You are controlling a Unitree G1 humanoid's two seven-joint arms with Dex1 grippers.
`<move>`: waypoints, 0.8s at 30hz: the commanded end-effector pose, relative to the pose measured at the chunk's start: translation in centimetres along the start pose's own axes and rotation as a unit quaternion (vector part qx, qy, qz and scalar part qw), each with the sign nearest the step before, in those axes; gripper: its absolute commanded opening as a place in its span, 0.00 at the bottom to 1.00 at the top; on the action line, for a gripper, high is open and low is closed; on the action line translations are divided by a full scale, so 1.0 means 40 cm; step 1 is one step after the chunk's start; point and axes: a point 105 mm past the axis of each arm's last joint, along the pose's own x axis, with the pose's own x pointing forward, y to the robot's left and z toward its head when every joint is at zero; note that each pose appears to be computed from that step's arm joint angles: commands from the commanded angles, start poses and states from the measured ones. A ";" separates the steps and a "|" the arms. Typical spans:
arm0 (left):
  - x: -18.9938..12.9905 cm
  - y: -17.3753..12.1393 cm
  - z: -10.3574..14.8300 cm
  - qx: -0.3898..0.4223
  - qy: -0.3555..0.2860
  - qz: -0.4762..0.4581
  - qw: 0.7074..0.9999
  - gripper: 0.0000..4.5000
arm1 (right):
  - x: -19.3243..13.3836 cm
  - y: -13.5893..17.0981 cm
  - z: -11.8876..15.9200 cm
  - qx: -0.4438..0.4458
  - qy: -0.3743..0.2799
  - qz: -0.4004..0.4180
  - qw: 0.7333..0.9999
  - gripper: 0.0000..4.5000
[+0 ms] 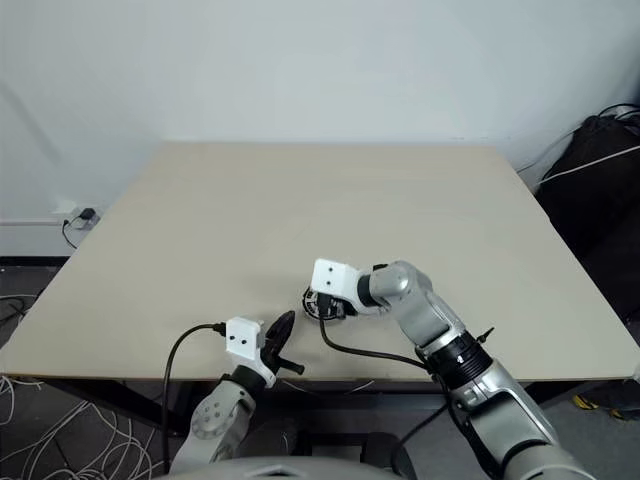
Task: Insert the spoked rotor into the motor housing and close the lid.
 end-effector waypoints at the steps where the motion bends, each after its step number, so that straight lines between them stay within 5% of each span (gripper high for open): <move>1: 0.001 -0.013 0.044 0.005 -0.024 -0.008 1.000 0.00 | -0.044 -0.066 0.031 -0.001 -0.039 -0.117 0.992 0.36; 6: -0.004 -0.010 0.047 0.009 -0.019 -0.010 1.000 0.00 | -0.110 -0.129 -0.086 -0.015 0.044 -0.287 0.957 0.01; 12: -0.005 -0.013 0.058 0.016 -0.018 -0.016 1.000 0.00 | -0.223 -0.118 -0.273 0.013 0.193 -0.403 0.895 0.01; 24: -0.003 -0.010 0.048 0.019 -0.006 -0.029 0.999 0.00 | -0.191 0.034 -0.324 0.116 0.198 -0.344 0.911 0.01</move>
